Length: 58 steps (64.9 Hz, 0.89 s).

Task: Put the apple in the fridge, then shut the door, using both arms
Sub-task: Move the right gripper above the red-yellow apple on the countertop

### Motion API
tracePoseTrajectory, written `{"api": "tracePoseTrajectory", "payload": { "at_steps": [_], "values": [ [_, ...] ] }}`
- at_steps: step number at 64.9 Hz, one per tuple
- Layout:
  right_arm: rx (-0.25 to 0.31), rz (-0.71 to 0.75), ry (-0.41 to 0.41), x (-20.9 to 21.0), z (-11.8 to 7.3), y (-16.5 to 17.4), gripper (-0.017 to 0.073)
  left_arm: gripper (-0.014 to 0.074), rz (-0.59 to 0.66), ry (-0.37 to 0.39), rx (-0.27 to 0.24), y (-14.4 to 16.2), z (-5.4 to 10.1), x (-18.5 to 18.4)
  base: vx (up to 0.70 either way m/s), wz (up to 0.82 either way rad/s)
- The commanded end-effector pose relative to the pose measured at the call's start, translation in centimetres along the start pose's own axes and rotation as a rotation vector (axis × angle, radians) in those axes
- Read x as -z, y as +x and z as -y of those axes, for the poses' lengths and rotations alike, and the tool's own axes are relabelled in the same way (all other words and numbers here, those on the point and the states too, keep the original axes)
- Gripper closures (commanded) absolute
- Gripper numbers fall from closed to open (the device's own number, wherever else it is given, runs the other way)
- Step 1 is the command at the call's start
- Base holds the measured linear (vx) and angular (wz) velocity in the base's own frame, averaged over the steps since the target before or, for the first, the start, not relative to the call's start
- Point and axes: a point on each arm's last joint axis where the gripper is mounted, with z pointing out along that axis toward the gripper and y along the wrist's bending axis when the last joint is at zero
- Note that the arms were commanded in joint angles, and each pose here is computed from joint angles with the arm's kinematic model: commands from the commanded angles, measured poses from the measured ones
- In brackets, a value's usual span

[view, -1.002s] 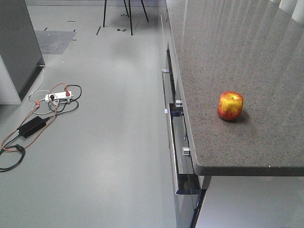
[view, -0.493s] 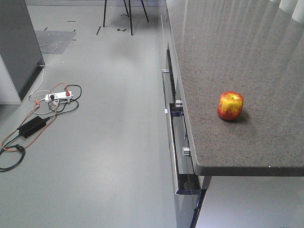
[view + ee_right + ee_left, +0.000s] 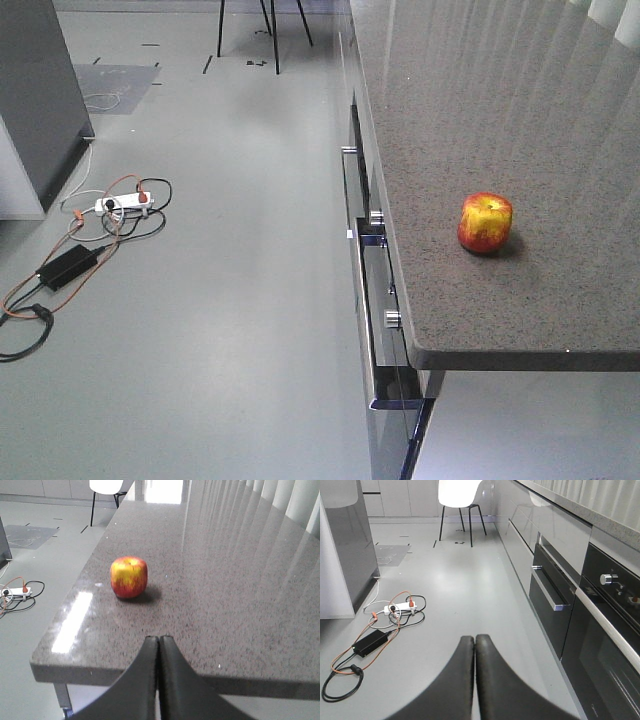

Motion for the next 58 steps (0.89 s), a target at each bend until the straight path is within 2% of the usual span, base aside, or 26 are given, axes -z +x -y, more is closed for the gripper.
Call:
{"api": "tracePoseTrajectory", "payload": {
  "at_steps": [1, 20, 32, 58],
  "values": [
    [0.012, 0.074, 0.008, -0.4, 0.1, -3.6, 0.0568, 0.0599, 0.062, 0.019, 0.014, 0.0, 0.1, -0.1, 0.0, 0.0],
    [0.006, 0.006, 0.006, -3.8, 0.3, -7.5, 0.0568, 0.0599, 0.062, 0.019, 0.014, 0.0, 0.1, -0.1, 0.0, 0.0],
    [-0.019, -0.03, -0.002, -5.4, 0.2, -7.4, 0.0568, 0.0599, 0.062, 0.019, 0.014, 0.0, 0.1, -0.1, 0.0, 0.0],
    [-0.02, -0.036, -0.002, -5.6, 0.2, -7.4, 0.0568, 0.0599, 0.062, 0.019, 0.014, 0.0, 0.1, -0.1, 0.0, 0.0]
  ]
}}
